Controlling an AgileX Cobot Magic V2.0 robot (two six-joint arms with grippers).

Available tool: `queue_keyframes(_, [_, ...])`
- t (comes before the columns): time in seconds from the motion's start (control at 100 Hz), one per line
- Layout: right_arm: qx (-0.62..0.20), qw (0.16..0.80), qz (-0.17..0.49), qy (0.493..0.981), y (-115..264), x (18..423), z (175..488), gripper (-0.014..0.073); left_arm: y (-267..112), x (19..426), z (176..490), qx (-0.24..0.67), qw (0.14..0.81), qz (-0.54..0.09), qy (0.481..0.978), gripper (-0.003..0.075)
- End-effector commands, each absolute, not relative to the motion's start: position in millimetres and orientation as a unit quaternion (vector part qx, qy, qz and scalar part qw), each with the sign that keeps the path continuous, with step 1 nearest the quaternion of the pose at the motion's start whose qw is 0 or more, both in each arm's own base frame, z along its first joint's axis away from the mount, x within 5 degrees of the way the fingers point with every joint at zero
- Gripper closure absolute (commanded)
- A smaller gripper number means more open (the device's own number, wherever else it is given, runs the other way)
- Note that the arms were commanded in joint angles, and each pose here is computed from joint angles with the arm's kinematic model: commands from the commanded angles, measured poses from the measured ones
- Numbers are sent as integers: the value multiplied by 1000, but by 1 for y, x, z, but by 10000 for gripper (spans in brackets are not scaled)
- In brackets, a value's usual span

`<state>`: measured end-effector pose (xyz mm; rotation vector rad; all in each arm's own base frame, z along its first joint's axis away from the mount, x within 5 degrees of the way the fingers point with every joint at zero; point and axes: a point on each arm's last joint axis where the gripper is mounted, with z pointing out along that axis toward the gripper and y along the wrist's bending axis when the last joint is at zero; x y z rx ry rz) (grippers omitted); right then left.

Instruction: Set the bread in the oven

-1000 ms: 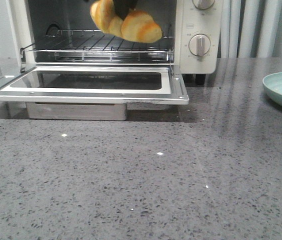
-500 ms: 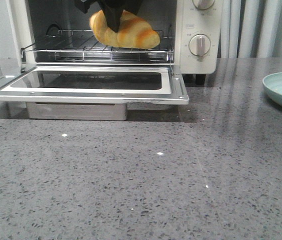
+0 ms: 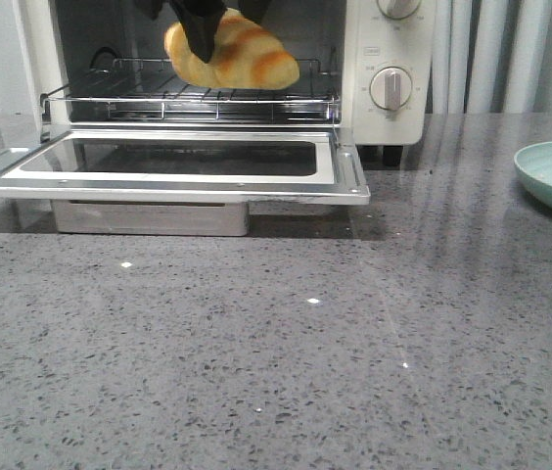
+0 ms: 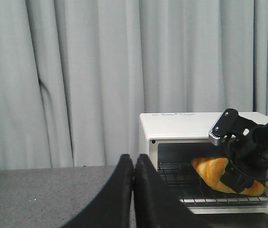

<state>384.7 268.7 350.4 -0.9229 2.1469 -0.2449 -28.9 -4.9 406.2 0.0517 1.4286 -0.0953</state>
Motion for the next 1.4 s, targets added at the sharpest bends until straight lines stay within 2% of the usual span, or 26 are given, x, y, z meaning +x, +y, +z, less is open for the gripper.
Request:
queue_keyframes(0.0, [-349, 460, -93, 811, 259, 376, 398, 169, -5, -30, 420, 18, 781, -52, 622, 742])
queue_keyframes(0.3, [-339, 468, -92, 811, 256, 374, 411, 168, -5, -30, 420, 18, 781, -52, 622, 742])
queue_keyframes(0.58, [-342, 430, -80, 832, 263, 362, 404, 169, -4, -31, 418, 19, 775, -44, 630, 742])
queue_keyframes(0.85, [-369, 409, -69, 832, 284, 337, 405, 174, -1, -59, 410, 22, 796, -16, 604, 742])
queue_keyframes(1.09, [-384, 394, -61, 833, 286, 300, 427, 174, 0, -68, 399, 22, 799, -17, 601, 742])
queue_keyframes(1.18, [-382, 378, -64, 841, 280, 287, 435, 174, -3, -64, 391, 23, 792, -38, 609, 742])
queue_keyframes(1.39, [-350, 411, -27, 841, 259, 266, 468, 187, -9, -42, 374, 15, 780, -92, 619, 742])
